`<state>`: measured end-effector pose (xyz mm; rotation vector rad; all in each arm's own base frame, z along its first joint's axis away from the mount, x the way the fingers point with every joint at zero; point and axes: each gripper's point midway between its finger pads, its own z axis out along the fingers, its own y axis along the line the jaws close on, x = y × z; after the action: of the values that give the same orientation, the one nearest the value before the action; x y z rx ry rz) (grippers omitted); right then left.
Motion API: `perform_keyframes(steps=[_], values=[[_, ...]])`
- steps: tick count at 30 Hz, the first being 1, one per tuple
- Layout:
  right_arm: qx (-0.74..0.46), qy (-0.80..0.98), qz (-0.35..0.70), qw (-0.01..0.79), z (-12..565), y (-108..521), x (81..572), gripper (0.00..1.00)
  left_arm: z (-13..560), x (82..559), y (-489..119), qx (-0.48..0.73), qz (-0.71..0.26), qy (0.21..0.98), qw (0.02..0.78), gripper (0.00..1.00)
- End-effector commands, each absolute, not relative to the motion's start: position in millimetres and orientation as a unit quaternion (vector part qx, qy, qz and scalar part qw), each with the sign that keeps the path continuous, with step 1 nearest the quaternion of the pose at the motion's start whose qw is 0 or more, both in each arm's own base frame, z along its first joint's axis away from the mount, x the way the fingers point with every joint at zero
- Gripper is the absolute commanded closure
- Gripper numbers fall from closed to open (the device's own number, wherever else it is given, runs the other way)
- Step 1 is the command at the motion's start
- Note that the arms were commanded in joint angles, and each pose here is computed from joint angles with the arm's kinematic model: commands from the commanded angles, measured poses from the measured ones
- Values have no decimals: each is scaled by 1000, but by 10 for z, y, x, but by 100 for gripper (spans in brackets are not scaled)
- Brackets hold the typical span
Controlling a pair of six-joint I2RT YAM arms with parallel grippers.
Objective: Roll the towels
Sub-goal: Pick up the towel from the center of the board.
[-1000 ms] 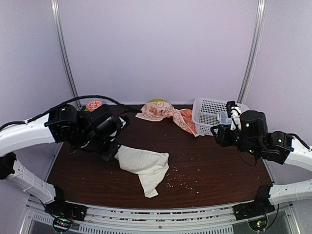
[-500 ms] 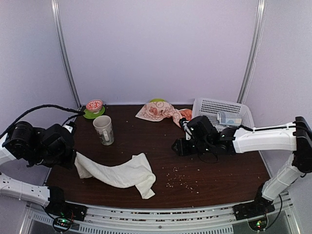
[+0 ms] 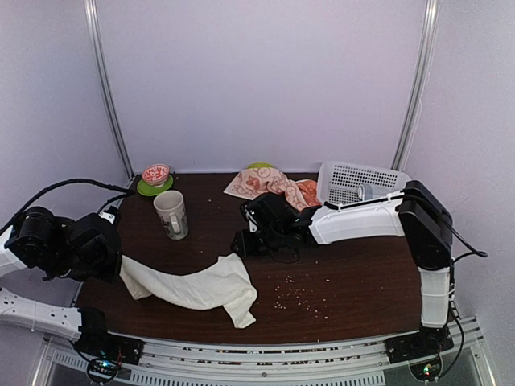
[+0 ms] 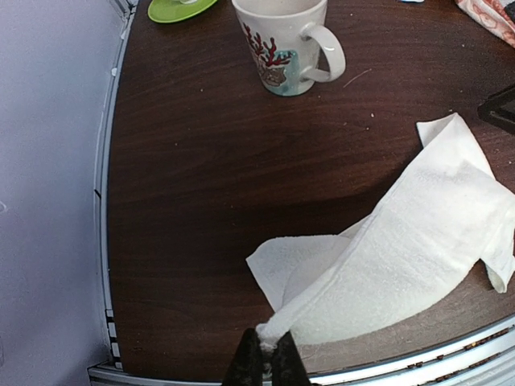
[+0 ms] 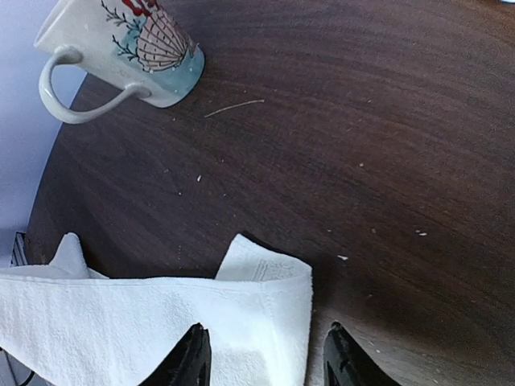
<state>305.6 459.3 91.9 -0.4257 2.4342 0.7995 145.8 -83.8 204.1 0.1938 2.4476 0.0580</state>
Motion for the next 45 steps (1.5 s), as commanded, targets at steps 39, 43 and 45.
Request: perform_keyframes(steps=[39, 43, 45], values=[[-109, 819, 289, 483, 2762, 3276, 2943, 100, 2693, 1766, -1221, 94, -39, 893, 439, 100], [-103, 789, 272, 542, 3259, 2634, 2687, 100, 3210, 1933, -1557, 126, -80, 852, 502, 100], [-102, 775, 262, 566, 3559, 2360, 2547, 100, 3535, 1991, -1688, 141, -97, 828, 533, 100]])
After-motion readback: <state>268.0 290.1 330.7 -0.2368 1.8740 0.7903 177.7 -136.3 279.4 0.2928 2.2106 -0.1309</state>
